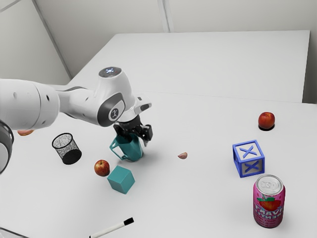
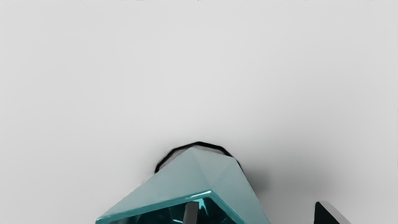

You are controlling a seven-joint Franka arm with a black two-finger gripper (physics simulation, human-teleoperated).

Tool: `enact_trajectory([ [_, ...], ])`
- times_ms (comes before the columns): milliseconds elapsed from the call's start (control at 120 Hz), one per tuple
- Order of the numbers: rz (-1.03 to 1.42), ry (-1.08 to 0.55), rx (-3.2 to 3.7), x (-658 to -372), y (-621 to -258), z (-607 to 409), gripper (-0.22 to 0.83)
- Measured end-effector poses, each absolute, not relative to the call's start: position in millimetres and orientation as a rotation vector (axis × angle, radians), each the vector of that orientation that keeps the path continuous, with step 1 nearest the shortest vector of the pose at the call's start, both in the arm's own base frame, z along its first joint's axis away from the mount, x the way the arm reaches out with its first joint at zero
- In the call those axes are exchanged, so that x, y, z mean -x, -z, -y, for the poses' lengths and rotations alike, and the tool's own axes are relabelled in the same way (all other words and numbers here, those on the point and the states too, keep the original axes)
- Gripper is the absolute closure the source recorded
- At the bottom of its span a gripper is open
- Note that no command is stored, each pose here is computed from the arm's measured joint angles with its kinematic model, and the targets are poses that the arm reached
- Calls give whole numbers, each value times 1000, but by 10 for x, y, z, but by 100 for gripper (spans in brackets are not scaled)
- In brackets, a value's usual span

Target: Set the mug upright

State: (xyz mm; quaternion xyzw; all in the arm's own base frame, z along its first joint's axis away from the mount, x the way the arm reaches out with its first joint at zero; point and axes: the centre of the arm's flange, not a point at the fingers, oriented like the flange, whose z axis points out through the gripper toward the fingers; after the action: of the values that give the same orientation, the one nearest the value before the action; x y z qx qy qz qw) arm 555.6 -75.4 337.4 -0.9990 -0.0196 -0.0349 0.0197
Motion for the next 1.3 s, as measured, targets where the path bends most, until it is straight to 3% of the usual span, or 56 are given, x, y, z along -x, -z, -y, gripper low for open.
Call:
enact_trajectory([
  [283, 76, 115, 3119, -5575, -3418, 756, 6],
  [792, 82, 106, 3148, -5612, -3801, 732, 1],
  [1133, 59, 134, 3157, -5739, -4591, 721, 0],
  [1300, 23, 194, 3117, -5824, -5292, 669, 0],
])
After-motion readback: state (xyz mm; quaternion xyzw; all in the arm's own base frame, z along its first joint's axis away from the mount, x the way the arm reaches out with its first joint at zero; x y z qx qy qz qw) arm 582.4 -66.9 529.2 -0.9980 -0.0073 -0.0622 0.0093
